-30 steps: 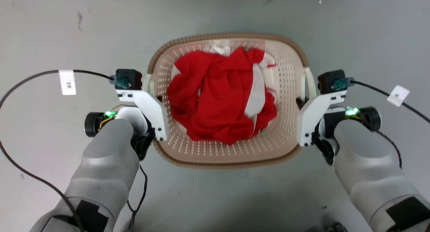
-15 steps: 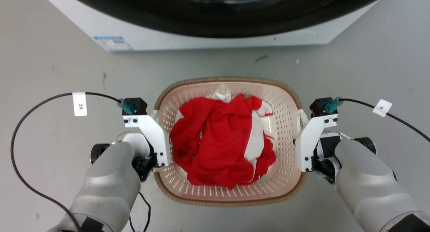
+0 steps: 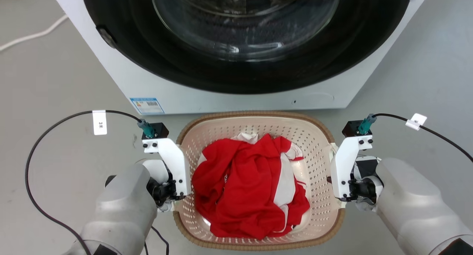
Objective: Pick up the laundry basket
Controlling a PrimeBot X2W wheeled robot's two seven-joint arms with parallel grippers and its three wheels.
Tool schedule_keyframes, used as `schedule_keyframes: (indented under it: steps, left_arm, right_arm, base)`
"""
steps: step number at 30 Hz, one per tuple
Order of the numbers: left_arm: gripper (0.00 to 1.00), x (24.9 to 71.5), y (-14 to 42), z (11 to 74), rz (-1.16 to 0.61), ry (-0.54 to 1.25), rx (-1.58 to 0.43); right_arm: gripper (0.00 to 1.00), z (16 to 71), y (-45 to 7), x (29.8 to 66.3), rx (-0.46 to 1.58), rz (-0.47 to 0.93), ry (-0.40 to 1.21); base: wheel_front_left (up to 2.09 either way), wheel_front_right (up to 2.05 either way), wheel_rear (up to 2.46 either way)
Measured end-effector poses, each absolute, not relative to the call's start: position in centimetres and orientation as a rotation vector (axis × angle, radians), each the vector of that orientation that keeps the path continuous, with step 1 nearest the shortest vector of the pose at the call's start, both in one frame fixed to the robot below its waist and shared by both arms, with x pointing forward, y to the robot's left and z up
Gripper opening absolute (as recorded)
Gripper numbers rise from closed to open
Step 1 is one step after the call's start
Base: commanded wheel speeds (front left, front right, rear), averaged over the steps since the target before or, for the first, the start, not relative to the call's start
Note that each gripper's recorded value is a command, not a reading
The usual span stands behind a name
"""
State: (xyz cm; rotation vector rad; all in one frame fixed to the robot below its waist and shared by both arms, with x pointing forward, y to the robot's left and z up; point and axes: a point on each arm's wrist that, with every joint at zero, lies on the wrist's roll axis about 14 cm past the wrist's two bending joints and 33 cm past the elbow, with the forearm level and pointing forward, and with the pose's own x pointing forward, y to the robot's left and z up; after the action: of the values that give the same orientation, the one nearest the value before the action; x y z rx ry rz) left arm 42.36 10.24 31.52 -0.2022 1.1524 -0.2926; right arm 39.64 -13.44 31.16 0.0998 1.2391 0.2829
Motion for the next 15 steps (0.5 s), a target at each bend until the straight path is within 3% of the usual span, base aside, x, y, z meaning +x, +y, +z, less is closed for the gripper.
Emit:
schedule_keyframes:
  steps: [15]
  left_arm:
    - [0.0,38.6,11.0,34.9,-0.288,1.186,-0.198]
  right_arm:
    - [0.0,34.9,-12.9,36.8,0.103,0.298,1.273]
  base:
    - [0.0,0.0,0.0]
